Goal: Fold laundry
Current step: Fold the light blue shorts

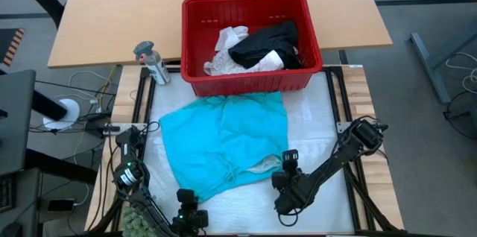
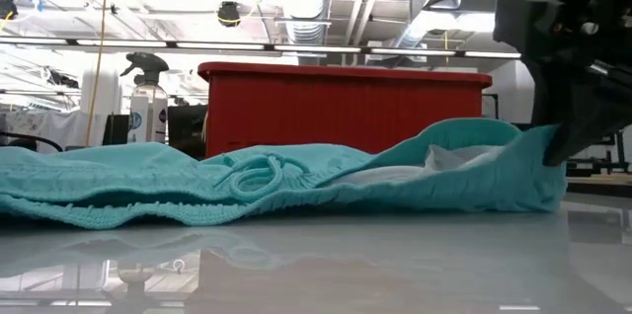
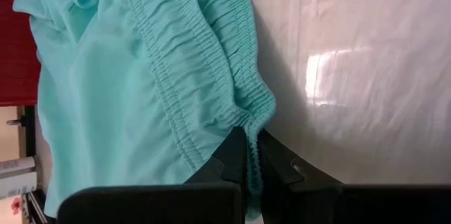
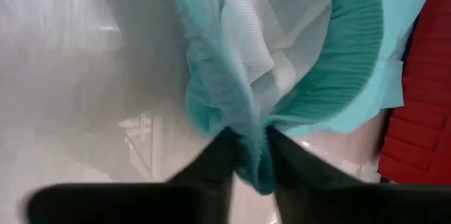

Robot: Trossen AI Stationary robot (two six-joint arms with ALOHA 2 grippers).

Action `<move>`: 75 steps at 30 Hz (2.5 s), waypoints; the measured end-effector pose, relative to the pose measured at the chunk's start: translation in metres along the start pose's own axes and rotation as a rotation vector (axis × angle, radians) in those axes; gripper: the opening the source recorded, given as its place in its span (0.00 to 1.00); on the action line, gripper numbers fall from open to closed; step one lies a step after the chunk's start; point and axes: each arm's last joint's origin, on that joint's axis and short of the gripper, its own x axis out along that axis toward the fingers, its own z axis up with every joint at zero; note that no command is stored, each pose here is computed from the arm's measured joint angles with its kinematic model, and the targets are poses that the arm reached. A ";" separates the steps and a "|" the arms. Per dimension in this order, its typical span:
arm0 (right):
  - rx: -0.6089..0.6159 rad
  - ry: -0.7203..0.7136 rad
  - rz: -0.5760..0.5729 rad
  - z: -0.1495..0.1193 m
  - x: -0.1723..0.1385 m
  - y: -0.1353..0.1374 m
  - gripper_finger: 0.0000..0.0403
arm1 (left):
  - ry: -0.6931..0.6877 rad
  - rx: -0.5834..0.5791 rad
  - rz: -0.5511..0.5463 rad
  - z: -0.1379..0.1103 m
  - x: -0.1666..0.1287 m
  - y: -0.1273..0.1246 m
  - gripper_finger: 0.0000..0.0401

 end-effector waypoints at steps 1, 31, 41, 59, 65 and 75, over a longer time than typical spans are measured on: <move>0.000 0.000 0.000 0.000 0.000 0.000 0.11 | 0.000 0.002 0.000 0.000 0.000 0.000 0.00; 0.447 -0.416 0.036 -0.051 -0.148 -0.041 0.06 | -0.263 -0.170 -0.199 0.077 -0.095 0.064 0.00; 0.698 -0.856 0.030 -0.100 -0.192 -0.114 0.06 | -0.660 -0.321 -0.016 0.079 -0.150 0.157 0.00; 1.019 -0.778 -0.215 -0.107 -0.159 -0.229 0.06 | -0.776 -0.393 0.194 0.058 -0.181 0.330 0.00; 0.991 -0.594 -0.310 -0.099 -0.136 -0.254 0.06 | -0.623 -0.357 0.274 0.077 -0.147 0.374 0.00; 0.841 -0.440 -0.602 -0.100 -0.117 -0.284 0.06 | -0.298 -0.253 0.481 0.099 -0.076 0.448 0.00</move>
